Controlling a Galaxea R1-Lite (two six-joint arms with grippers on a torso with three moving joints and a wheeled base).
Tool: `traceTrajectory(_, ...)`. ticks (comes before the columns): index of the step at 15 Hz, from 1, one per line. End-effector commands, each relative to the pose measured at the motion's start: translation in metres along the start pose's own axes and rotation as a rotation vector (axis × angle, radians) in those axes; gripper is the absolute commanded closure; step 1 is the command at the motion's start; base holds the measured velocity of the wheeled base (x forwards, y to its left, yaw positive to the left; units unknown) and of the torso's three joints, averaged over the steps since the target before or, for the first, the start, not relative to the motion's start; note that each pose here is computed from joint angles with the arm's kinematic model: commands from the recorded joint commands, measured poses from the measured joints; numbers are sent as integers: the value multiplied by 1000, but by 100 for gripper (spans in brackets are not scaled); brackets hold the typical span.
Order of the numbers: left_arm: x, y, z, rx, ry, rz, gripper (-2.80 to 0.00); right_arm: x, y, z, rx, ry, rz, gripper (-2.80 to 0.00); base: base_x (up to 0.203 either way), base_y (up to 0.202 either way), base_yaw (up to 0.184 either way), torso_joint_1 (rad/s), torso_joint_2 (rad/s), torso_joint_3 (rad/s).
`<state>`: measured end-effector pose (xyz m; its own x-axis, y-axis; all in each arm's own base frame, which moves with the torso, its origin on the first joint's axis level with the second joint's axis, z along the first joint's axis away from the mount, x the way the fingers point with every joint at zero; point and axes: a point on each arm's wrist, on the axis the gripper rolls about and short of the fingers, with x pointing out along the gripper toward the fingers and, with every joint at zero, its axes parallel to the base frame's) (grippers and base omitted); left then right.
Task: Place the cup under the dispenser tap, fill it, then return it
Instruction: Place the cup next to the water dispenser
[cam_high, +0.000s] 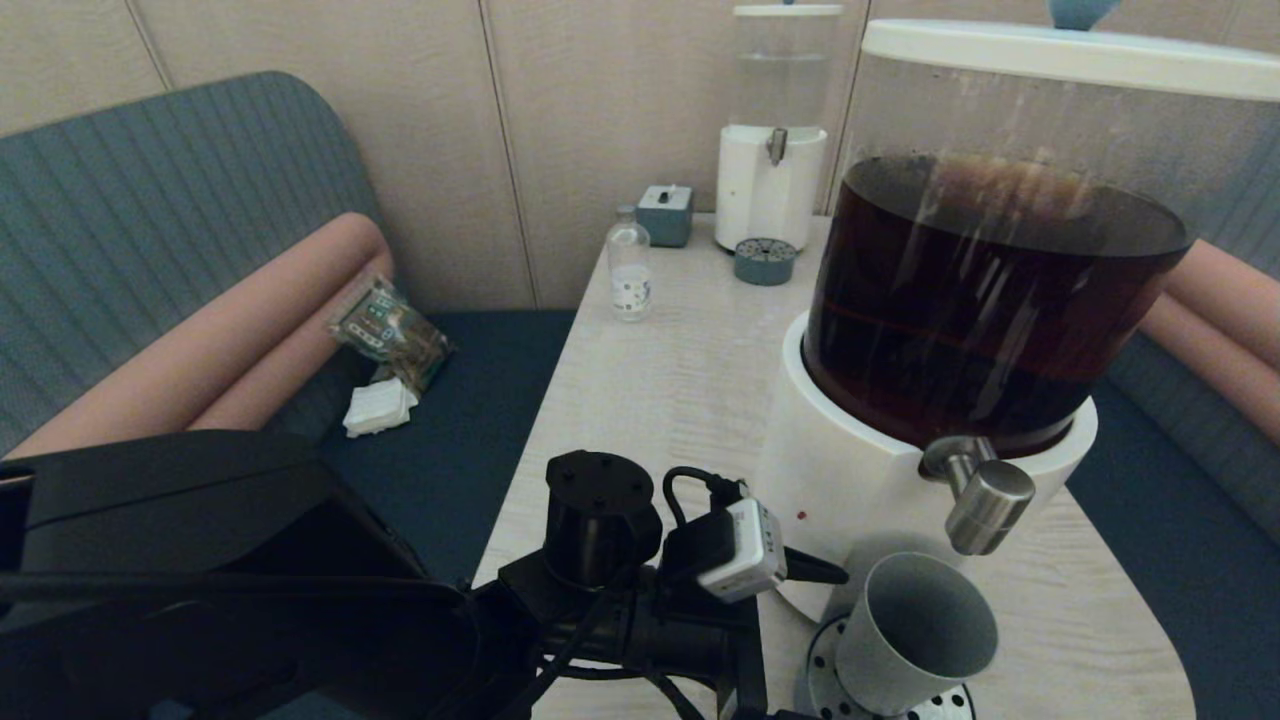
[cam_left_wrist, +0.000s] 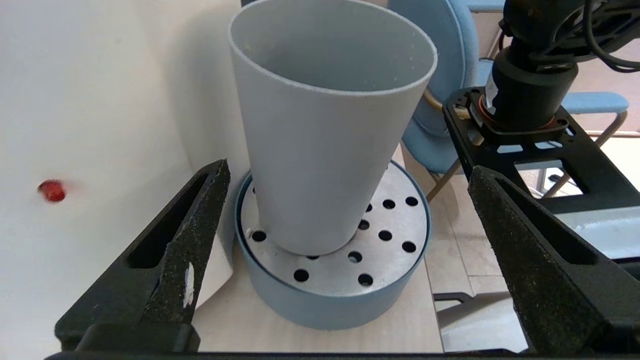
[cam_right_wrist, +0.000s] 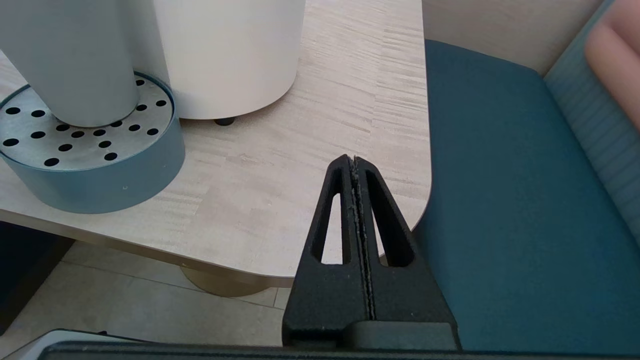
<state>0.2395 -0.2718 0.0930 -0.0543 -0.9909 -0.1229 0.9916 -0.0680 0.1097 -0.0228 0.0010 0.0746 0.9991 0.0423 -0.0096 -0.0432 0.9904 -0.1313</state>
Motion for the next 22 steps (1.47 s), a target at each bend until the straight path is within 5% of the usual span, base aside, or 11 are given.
traceTrajectory(1, 2, 0, 0, 6, -5, -6, -280, 0, 0, -3, -1, 6, 1, 0, 0, 0, 0, 0, 0, 0)
traceTrajectory(22, 23, -6, -6, -8, 0, -49, -280, 0, 0, -3, -3, 6, 1, 0, 0, 0, 0, 0, 0, 0)
